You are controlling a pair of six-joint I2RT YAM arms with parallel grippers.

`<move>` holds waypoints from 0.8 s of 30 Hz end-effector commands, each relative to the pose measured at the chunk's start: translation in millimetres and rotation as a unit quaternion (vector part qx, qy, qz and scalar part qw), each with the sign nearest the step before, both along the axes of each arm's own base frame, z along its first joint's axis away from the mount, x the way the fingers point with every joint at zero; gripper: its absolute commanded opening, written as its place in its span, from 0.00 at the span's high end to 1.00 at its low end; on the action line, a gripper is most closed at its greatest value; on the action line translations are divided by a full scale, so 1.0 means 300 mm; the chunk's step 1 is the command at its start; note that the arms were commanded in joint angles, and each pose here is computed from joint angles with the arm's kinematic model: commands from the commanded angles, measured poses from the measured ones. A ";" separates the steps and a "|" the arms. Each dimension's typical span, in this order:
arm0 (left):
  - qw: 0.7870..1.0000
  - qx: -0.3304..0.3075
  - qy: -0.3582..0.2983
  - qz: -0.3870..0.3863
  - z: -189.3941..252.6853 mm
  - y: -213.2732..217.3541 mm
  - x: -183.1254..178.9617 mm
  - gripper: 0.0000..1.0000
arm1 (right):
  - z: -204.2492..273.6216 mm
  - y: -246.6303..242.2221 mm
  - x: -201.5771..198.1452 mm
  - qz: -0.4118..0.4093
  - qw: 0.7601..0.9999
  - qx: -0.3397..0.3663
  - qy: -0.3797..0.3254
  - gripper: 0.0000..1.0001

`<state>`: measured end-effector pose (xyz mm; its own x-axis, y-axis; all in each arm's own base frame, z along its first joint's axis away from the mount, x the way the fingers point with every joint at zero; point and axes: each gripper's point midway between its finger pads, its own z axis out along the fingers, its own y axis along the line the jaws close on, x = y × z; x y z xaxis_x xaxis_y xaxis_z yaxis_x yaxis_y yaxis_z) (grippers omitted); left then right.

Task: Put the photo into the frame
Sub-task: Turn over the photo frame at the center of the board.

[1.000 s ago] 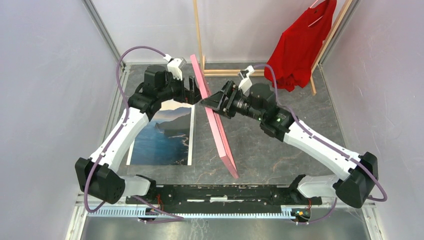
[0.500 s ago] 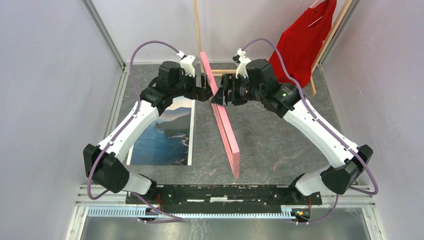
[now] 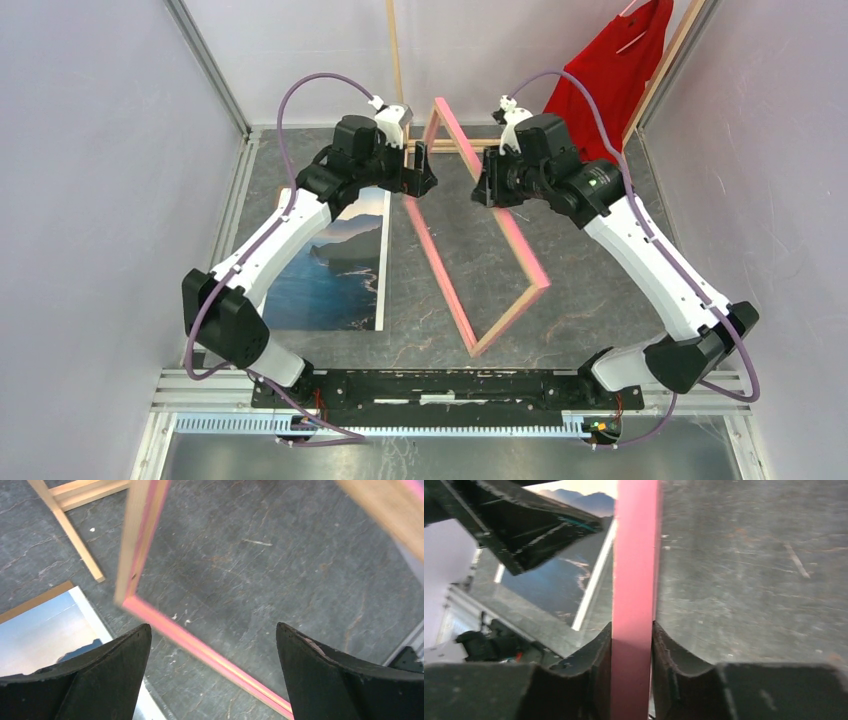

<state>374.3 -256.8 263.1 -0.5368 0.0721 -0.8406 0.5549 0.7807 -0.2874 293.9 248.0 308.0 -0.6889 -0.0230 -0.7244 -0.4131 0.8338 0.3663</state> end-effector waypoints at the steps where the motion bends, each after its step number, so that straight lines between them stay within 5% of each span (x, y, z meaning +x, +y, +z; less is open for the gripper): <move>1: 0.998 0.067 -0.016 -0.001 -0.090 0.053 0.006 0.00 | 0.050 -0.137 0.018 -0.045 0.996 -0.062 -0.053 0.76; 6: 0.987 0.157 0.012 -0.022 -0.307 0.136 -0.050 0.00 | -0.047 -0.278 0.017 -0.107 0.984 -0.134 -0.049 0.87; 12: 0.967 0.247 0.032 -0.058 -0.492 0.225 -0.110 0.00 | -0.122 -0.425 -0.004 -0.178 0.964 -0.189 -0.051 0.89; 24: 0.956 0.276 0.036 -0.092 -0.621 0.209 -0.153 0.00 | -0.454 -0.584 -0.069 -0.256 0.939 -0.230 -0.002 0.86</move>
